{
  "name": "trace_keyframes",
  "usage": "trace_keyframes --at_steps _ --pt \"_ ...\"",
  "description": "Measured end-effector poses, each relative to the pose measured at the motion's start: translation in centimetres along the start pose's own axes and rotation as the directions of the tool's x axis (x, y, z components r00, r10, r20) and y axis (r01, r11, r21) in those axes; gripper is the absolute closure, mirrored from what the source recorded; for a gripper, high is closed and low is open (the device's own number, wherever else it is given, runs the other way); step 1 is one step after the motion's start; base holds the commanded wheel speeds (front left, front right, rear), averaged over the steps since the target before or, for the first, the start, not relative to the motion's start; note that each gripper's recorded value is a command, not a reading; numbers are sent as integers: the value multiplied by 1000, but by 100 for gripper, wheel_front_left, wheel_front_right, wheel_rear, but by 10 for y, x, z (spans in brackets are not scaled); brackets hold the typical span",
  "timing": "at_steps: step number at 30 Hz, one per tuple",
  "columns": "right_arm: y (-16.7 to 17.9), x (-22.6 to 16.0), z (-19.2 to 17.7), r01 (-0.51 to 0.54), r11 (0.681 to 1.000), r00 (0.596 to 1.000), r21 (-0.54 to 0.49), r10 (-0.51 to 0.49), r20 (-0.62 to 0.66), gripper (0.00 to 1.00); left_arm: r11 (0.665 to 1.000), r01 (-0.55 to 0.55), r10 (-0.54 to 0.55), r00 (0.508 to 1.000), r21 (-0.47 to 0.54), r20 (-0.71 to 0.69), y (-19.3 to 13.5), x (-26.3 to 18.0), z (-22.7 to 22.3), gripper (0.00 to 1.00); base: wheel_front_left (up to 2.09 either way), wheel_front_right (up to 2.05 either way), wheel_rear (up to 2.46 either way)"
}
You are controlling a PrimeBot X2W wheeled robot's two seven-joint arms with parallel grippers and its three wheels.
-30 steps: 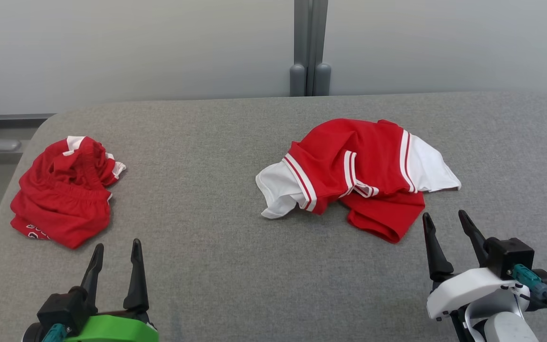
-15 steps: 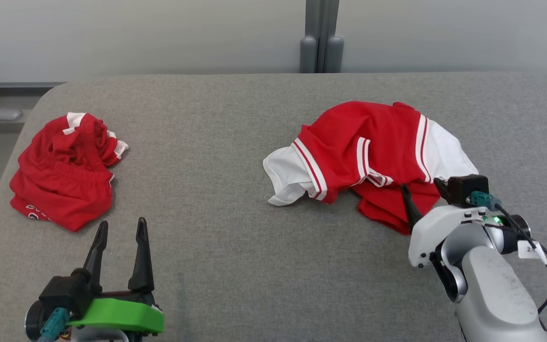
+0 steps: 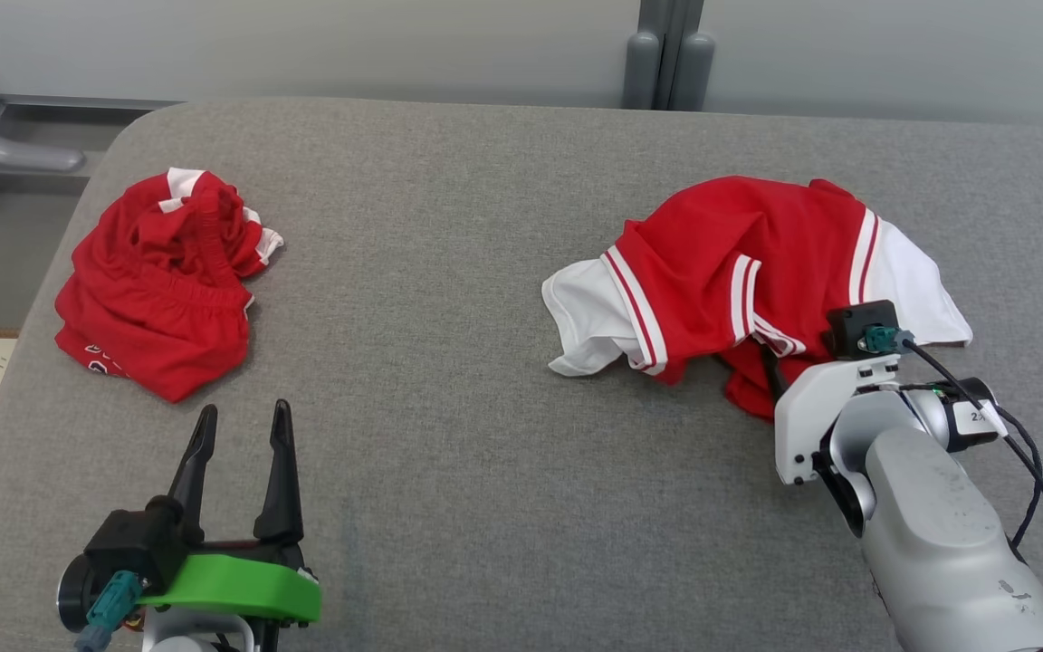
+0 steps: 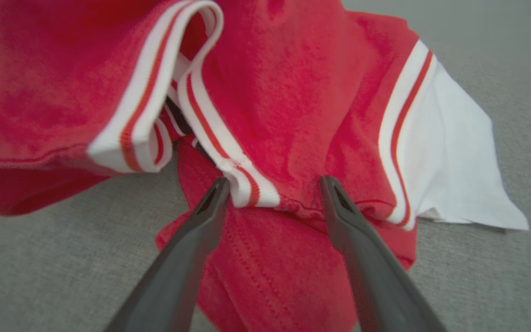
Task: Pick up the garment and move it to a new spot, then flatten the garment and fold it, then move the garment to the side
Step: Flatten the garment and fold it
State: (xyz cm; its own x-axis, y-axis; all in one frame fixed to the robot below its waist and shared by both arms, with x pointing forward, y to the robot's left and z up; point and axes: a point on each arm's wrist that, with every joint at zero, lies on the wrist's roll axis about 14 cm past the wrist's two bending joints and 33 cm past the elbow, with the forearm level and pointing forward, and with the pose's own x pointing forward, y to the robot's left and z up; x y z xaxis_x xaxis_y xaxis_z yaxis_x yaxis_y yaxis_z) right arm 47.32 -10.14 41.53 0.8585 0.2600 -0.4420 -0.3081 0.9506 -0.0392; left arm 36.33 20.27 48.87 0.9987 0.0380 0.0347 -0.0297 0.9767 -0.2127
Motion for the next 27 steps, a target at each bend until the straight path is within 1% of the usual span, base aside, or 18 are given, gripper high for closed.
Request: trace_keyframes --at_steps 2,3,4,6,8,11,13,16,18,20,23,27 --pt "-1 1 -2 4 1000 1000 -1 -4 -5 0 1000 -1 1 1000 -1 -1 1 -1 0 0 0 0 0" --pt "-2 1 -2 8 1000 1000 -5 -8 -8 29 1000 -2 2 1000 -1 -1 1 -1 0 0 0 0 0" --pt "-6 0 1 18 1000 1000 -7 -18 5 100 1000 -3 3 1000 -1 -1 1 -2 0 0 0 0 0" --pt "-10 -1 5 32 999 999 -3 -32 17 100 1000 -4 4 1000 -2 1 1 -3 1 0 0 0 0" --pt "-15 -3 15 47 999 997 5 -48 60 100 1000 -3 3 1000 -2 7 1 -3 3 0 0 0 0" --pt "-24 -7 41 75 997 985 14 -76 152 100 1000 0 0 1000 -3 14 0 -5 5 0 0 0 0" --pt "-27 -11 71 91 996 965 -4 -87 249 100 1000 4 -4 1000 -2 21 -1 -5 7 0 0 0 0" --pt "-25 -20 125 96 995 913 -30 -76 402 100 1000 9 -9 999 -3 31 -2 -6 10 0 0 0 0" --pt "-17 -28 160 82 996 871 -45 -49 488 100 1000 14 -14 999 -3 37 -4 -6 12 0 0 0 0" --pt "-3 -36 195 51 996 826 -73 -1 564 100 1000 23 -23 999 -4 40 -7 -5 13 0 0 0 0" --pt "25 -47 233 -9 991 774 -130 89 627 100 999 32 -32 999 -4 42 -10 -4 14 0 0 0 0" --pt "57 -56 278 -68 976 709 -209 194 677 100 999 33 -33 999 -3 40 -10 -2 13 0 0 0 0"
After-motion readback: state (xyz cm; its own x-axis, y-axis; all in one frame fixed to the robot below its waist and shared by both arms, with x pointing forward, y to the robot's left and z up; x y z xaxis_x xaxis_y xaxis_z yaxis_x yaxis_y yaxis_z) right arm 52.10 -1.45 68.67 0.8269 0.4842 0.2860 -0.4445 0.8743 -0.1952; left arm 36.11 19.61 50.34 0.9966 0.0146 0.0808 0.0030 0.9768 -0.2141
